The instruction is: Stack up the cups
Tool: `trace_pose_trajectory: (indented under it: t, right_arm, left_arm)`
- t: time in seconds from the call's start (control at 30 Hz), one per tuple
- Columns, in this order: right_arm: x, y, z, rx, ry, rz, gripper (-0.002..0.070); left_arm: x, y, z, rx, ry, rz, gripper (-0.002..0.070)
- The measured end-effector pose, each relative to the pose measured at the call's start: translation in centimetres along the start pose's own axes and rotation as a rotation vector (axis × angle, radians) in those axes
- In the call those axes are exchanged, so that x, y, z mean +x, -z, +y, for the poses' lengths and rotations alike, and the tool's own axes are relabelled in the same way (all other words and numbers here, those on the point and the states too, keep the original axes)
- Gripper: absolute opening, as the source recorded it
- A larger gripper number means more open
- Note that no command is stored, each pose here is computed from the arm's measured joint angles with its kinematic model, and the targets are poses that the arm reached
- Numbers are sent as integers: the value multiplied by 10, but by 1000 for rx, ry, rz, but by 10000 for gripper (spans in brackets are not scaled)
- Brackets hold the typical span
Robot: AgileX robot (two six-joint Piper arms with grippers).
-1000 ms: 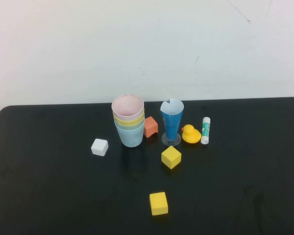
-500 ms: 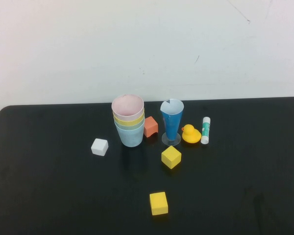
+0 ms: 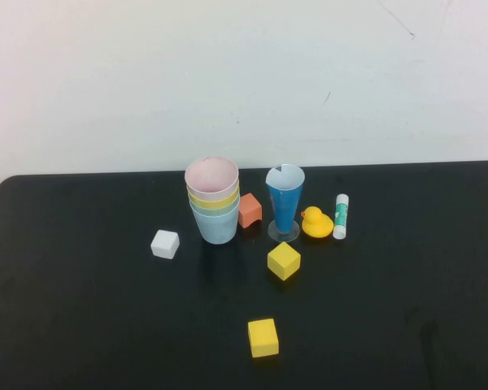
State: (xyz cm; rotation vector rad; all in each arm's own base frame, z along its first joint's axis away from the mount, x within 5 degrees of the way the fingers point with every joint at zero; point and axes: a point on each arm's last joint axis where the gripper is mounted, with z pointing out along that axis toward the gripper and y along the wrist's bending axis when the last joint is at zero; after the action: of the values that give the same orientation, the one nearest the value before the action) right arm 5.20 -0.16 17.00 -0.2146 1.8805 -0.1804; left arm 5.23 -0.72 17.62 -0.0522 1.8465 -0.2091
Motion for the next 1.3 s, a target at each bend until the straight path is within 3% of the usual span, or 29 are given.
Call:
trace_pose_trajectory:
  t: [0.4, 1.3]
  right_arm:
    - [0, 0, -2, 29, -133, 3, -1]
    - [1, 0, -4, 67, -146, 10, -1]
  left_arm:
    - [0, 0, 0, 0, -2, 0, -1]
    - [0, 0, 0, 0, 2, 0, -1]
